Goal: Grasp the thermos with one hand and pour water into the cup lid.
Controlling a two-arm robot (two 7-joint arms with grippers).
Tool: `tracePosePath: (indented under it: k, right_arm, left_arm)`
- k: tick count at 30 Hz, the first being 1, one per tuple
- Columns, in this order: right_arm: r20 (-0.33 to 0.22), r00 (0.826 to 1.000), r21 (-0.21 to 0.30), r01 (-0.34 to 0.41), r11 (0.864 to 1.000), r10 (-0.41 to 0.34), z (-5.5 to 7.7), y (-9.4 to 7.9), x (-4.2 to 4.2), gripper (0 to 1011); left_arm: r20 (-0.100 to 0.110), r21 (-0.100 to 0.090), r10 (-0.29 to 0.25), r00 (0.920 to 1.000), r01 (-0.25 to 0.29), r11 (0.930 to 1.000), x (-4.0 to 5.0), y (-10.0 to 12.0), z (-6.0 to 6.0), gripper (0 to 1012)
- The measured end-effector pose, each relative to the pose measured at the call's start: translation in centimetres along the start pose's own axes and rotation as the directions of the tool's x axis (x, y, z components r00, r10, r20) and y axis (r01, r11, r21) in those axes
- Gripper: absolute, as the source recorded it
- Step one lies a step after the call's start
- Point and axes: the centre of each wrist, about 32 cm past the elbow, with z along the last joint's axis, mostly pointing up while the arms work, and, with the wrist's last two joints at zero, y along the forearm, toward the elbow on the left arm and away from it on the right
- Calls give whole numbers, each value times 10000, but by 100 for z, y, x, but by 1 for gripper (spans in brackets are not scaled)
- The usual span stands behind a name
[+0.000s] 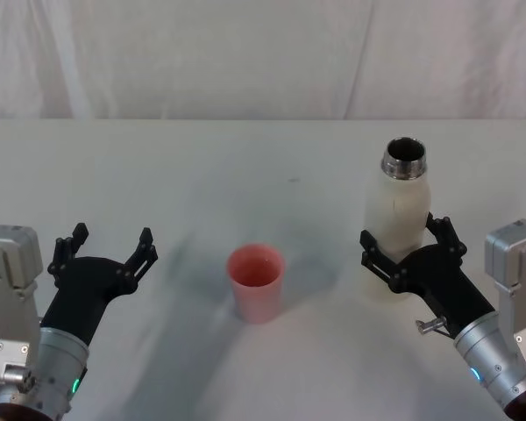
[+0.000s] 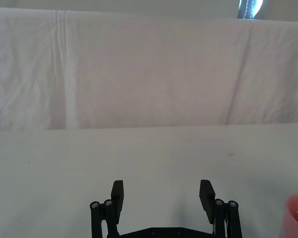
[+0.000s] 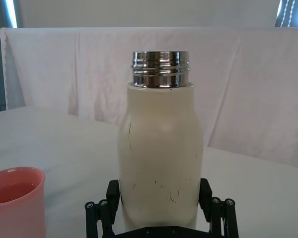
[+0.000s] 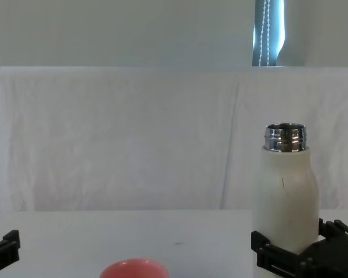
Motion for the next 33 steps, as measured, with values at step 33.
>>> tracePosePath:
  k: [33]
  right_arm:
    - [-363,9992,-10,193,9998,-193,-26,-111,-8,1001]
  left_arm:
    - [0,0,0,10000,0,10000,0,0,0,1001]
